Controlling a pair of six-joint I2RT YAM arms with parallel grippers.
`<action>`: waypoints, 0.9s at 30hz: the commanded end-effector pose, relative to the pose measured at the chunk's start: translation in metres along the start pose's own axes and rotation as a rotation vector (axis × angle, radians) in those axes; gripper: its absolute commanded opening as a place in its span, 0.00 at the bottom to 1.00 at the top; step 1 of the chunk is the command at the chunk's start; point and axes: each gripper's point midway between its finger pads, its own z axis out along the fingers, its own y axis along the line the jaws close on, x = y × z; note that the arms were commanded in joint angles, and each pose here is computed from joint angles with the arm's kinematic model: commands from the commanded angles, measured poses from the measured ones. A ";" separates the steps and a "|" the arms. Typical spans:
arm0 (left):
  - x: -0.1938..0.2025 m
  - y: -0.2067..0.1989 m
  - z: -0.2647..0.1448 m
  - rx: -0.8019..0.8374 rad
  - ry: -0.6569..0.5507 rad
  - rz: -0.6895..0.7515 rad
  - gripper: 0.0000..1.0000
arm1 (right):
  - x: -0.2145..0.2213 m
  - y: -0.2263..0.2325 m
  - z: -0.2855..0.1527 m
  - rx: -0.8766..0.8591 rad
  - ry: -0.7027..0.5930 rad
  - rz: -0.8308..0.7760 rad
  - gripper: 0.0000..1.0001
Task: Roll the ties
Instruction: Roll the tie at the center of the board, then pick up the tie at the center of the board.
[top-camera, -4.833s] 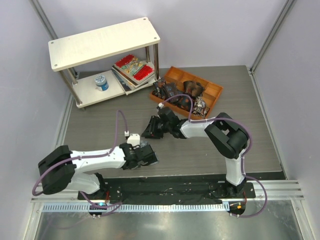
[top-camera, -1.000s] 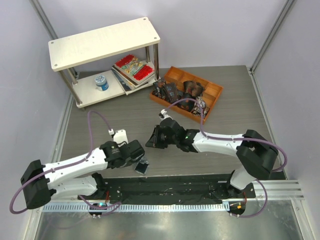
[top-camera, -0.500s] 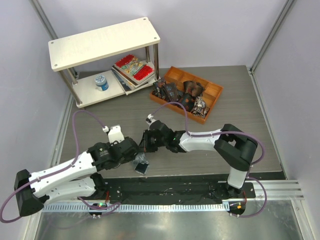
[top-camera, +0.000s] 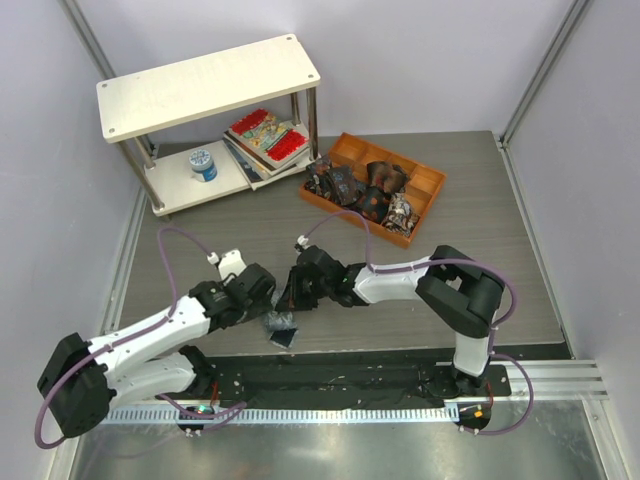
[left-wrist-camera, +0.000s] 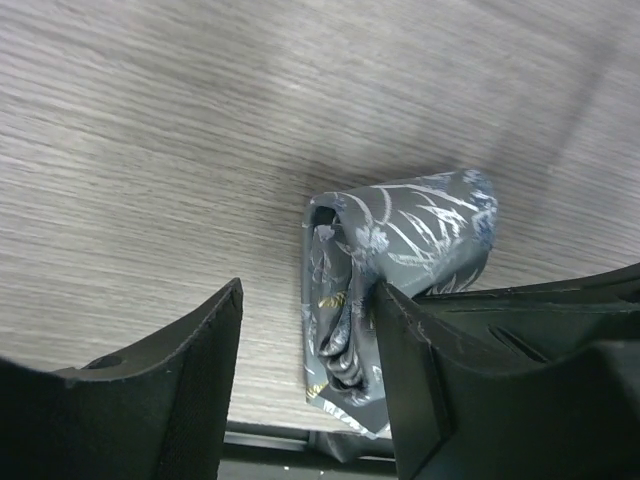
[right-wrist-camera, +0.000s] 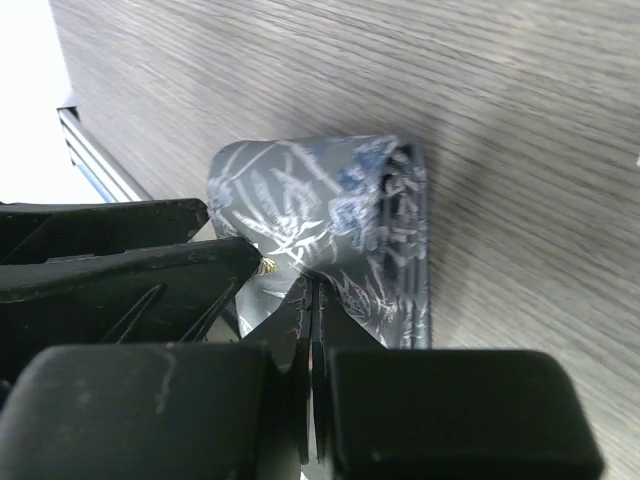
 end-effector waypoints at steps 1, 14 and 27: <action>0.005 -0.012 0.009 0.089 0.016 -0.046 0.55 | 0.005 -0.007 0.006 0.037 0.021 0.018 0.01; 0.036 -0.004 0.025 0.152 0.095 -0.126 0.50 | -0.001 -0.003 0.004 0.029 0.007 0.015 0.03; 0.071 0.014 0.040 0.169 0.167 -0.168 0.48 | -0.003 -0.007 0.005 0.034 0.006 0.031 0.04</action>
